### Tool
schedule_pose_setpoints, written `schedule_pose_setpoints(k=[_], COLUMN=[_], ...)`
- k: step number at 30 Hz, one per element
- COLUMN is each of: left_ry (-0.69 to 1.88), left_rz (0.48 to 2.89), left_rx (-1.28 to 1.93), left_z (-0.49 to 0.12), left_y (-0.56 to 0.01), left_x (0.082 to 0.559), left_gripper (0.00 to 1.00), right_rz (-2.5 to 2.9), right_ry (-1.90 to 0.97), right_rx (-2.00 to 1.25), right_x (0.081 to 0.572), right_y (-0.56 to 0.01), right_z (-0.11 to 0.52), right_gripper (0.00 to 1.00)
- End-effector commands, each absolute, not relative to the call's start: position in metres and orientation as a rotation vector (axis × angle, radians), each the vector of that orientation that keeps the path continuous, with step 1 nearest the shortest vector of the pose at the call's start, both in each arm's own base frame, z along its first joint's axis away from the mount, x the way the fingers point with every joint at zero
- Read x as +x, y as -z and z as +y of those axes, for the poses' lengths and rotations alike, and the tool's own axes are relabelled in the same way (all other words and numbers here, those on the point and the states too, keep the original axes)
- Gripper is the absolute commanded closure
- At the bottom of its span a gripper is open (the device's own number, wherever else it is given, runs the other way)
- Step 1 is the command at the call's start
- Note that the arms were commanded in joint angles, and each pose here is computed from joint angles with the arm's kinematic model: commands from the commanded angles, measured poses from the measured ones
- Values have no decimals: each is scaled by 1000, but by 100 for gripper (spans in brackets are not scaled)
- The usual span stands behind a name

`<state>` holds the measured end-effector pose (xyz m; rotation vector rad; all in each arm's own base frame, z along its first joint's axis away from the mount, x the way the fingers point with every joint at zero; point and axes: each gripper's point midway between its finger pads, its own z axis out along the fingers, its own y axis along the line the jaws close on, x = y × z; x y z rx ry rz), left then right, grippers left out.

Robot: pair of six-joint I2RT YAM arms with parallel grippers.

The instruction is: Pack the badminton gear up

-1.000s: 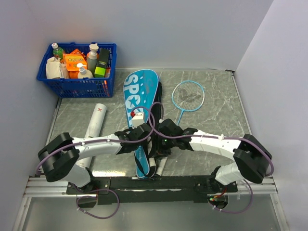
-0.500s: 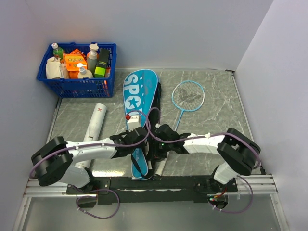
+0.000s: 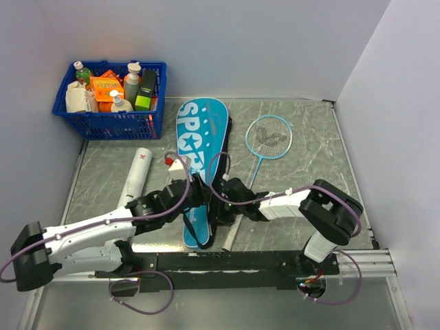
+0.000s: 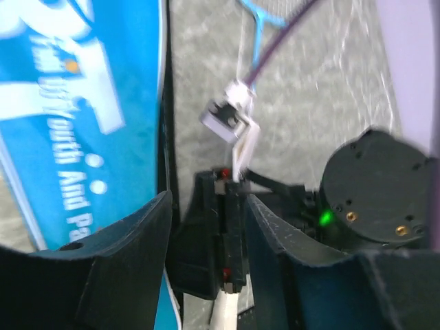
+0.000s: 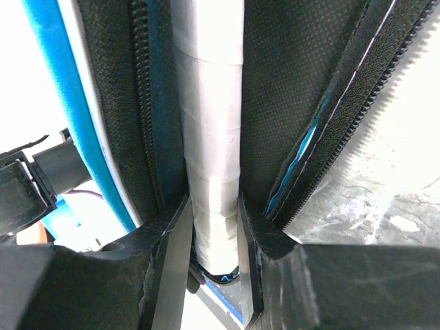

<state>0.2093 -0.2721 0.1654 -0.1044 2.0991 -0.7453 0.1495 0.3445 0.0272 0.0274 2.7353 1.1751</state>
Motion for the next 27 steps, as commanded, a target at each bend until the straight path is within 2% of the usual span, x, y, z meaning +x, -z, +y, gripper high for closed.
schedule_pose_setpoints(k=[1,2,5,6,9,16,21,25,27], left_ry=[538,499,448,423,408,384,415,440,460], left_rz=[2095,2101,2147,2170,2206,2296,2368,2397,2402], left_rx=[-236,-271,-356,-375,-444,-446,-417,-407,-412], left_z=[-227,-216,-192,-183,-166,-169,-181,-186,-187], left_y=[-161,-156,-131,-117,-90,-43,-14,-2,1], left_x=[219,224,229,228,229,230,223,220,218], left_gripper=[48,48,57,70,87,96,96,99,99], right_rz=[2669,2668,2661,2662,2660,2656,2649,2639,2635], right_ry=[-1179,-1181,-1191,-1192,-1194,-1178,-1205,-1219,-1236], right_rx=[50,49,39,40,30,9,-2,-9,-20], right_x=[163,163,162,162,162,162,162,162,160], right_y=[-31,-31,-33,-33,-34,-35,-37,-39,-40], right_z=[349,350,351,350,350,348,352,354,356], right_gripper=[99,99,99,99,98,98,95,86,75])
